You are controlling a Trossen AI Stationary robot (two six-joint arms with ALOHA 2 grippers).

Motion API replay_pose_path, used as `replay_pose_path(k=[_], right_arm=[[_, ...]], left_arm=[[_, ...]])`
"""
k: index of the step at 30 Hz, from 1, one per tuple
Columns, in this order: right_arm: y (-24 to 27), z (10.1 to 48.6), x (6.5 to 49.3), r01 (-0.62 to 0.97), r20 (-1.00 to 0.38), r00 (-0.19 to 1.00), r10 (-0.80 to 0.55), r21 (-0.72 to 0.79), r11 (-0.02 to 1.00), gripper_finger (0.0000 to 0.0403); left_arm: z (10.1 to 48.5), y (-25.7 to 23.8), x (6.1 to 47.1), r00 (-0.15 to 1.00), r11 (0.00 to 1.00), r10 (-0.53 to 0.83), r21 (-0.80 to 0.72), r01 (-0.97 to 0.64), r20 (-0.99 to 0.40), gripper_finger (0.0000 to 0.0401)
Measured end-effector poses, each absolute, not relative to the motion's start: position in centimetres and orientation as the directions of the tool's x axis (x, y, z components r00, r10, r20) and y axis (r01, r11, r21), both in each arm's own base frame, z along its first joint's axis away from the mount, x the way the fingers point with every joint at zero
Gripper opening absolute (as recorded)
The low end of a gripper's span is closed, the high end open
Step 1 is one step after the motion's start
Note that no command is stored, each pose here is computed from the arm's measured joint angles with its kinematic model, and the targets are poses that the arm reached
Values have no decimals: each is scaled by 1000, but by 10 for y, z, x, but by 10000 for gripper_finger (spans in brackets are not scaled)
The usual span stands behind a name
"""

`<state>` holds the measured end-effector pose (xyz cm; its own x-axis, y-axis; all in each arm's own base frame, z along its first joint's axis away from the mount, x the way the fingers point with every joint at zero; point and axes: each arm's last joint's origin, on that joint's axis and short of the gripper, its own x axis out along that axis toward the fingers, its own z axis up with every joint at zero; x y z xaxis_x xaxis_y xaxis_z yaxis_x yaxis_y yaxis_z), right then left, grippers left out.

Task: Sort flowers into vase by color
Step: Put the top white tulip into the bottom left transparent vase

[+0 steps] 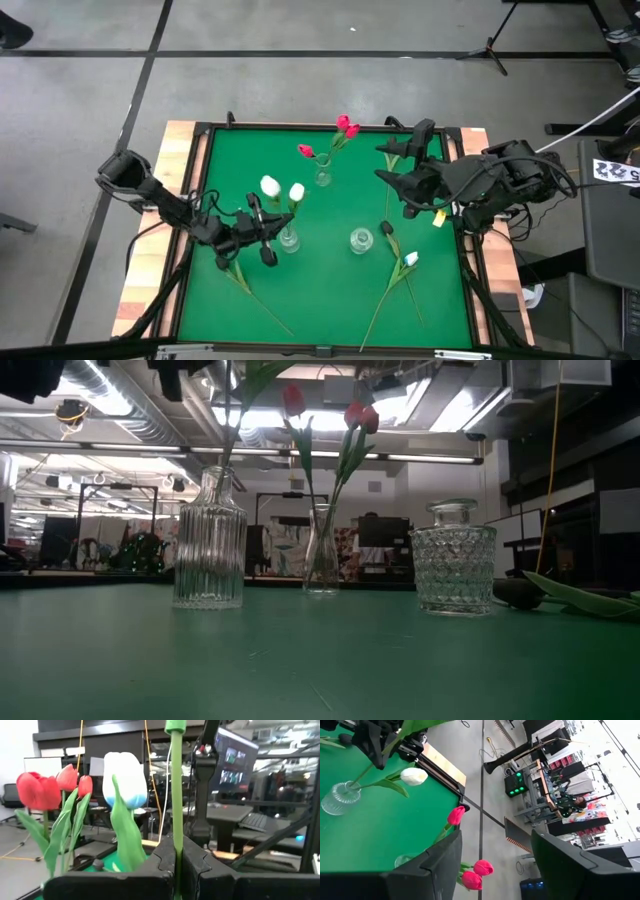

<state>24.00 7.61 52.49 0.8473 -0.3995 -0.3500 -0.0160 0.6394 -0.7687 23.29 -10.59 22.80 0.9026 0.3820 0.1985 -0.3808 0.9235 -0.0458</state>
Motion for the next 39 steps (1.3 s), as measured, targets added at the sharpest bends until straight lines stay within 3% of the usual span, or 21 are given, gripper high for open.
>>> replay_pose_path(k=[9, 39], right_arm=[[76, 524, 240, -6, -354, 846, -400, -755, 656, 237], [76, 523, 239, 8, -360, 839, -407, -742, 670, 237]], left_arm=[[218, -105, 214, 881, 906, 424, -102, -411, 210, 0], [205, -95, 221, 892, 909, 417, -78, -410, 173, 0]])
